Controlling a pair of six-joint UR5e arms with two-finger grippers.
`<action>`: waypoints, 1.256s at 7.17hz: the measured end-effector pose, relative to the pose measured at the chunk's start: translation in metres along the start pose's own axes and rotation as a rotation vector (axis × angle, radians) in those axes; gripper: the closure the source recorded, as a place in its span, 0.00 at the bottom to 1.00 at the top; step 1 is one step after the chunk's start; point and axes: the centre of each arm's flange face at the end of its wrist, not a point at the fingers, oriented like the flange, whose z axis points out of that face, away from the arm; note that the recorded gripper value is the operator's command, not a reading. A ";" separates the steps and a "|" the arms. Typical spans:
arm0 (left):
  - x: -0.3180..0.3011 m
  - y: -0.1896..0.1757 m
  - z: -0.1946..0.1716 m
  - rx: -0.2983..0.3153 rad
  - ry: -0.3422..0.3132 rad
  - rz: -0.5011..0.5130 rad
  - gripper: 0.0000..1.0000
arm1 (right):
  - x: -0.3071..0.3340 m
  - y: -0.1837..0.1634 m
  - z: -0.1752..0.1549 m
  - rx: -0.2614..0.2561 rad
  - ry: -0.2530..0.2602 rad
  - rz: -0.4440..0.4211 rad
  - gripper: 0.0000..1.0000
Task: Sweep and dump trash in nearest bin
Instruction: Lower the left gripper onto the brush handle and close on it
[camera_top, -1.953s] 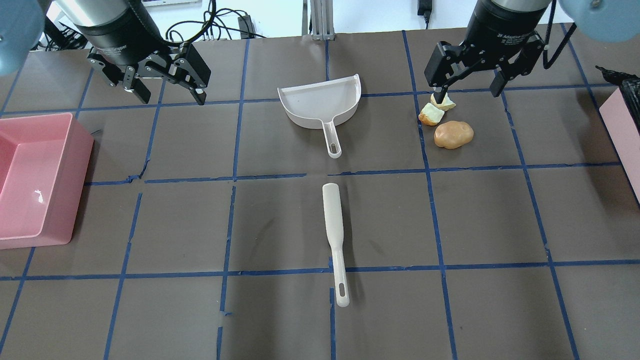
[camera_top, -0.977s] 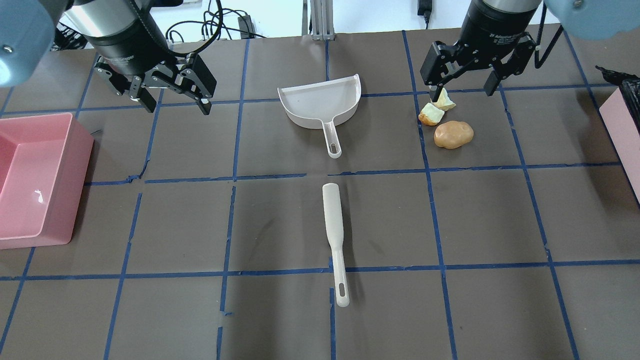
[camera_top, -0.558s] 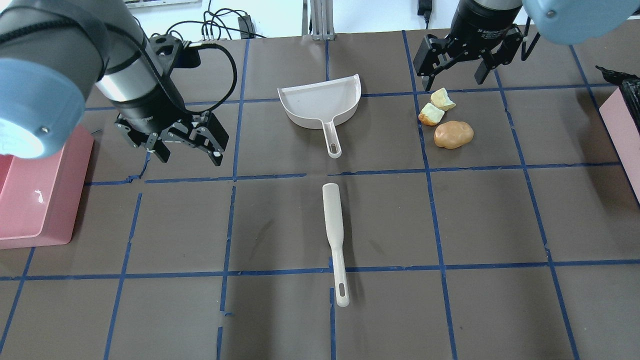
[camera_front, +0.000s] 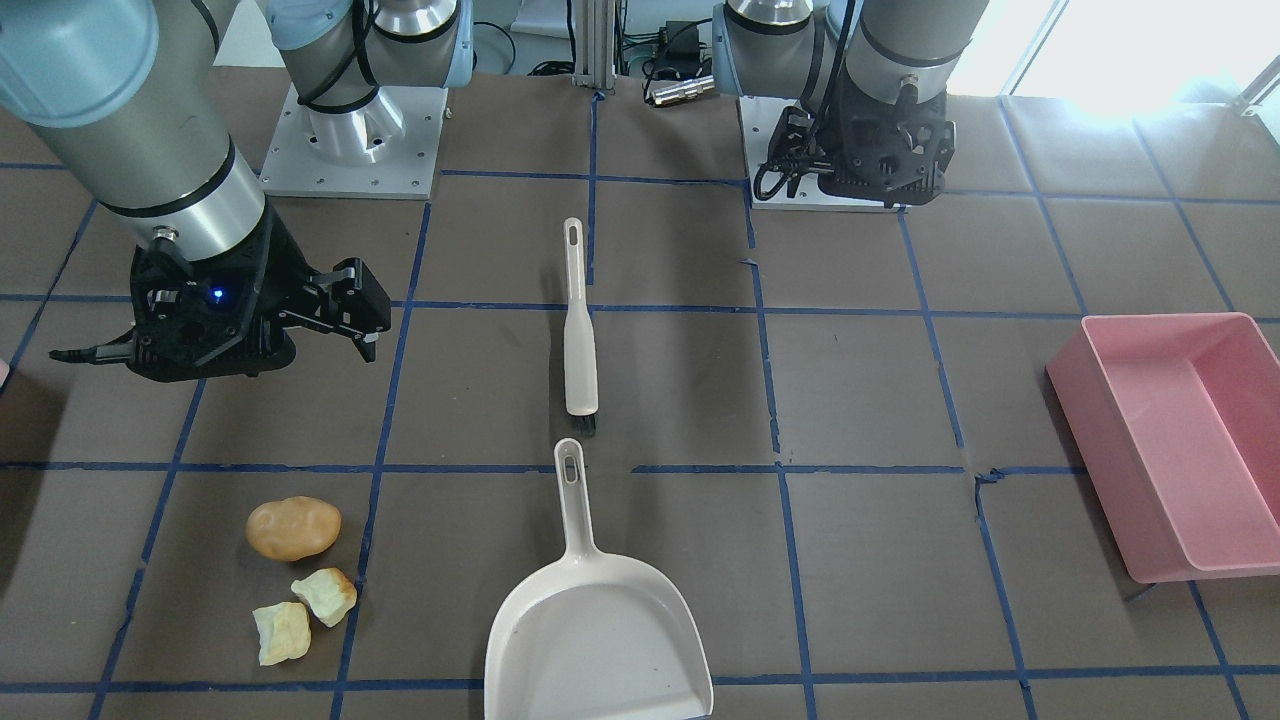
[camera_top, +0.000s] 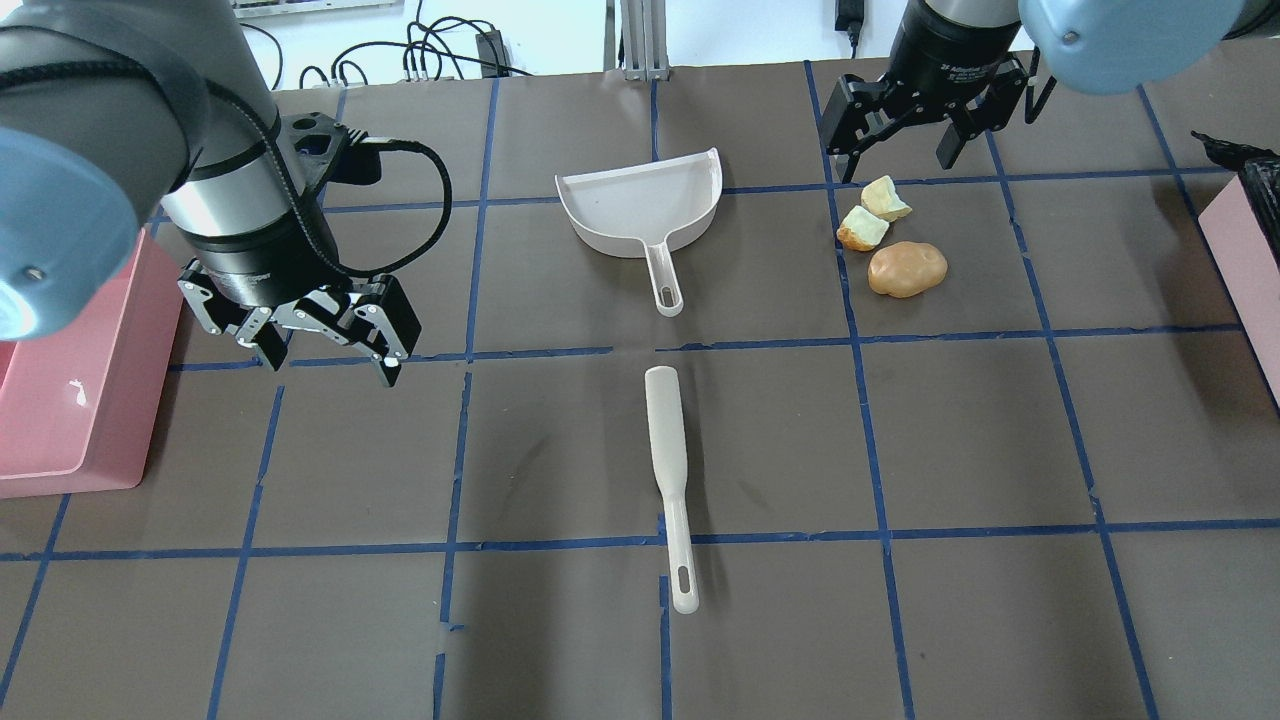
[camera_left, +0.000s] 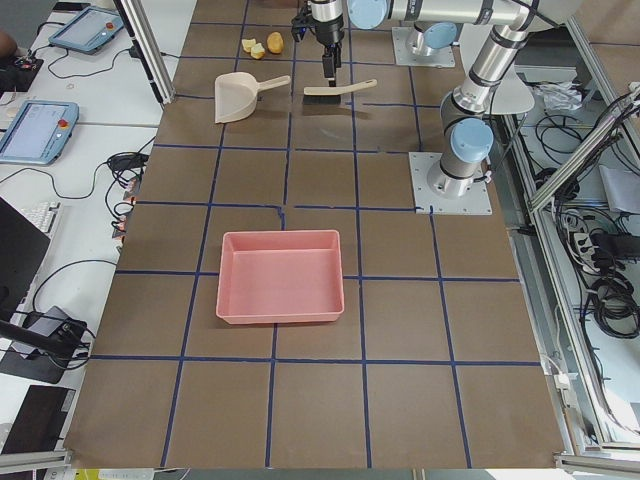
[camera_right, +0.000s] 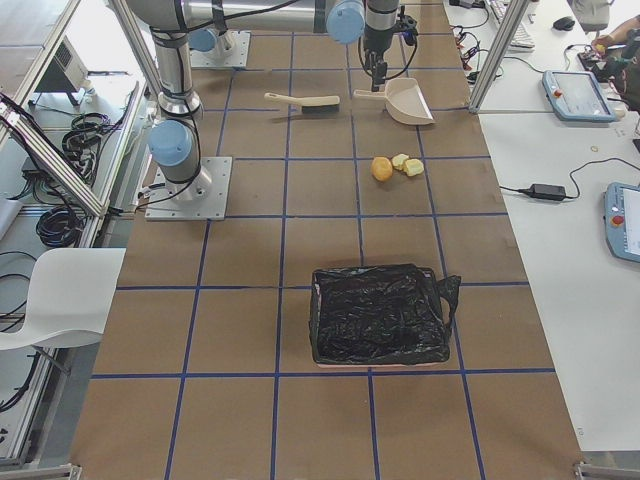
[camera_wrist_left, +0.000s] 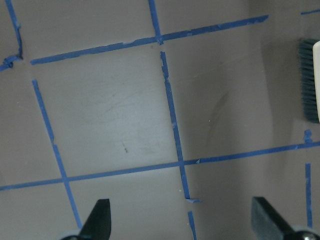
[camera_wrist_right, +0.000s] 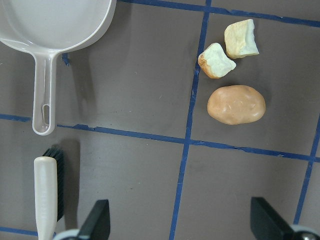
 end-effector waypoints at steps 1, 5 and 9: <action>0.028 0.017 0.003 -0.095 -0.011 0.060 0.00 | 0.000 0.000 0.001 -0.003 0.003 0.001 0.00; 0.182 0.005 0.062 -0.047 -0.116 0.016 0.00 | 0.003 0.000 0.003 -0.010 0.007 0.004 0.00; 0.246 0.020 0.114 0.007 0.007 -0.328 0.00 | 0.006 -0.001 0.006 -0.017 0.008 0.009 0.00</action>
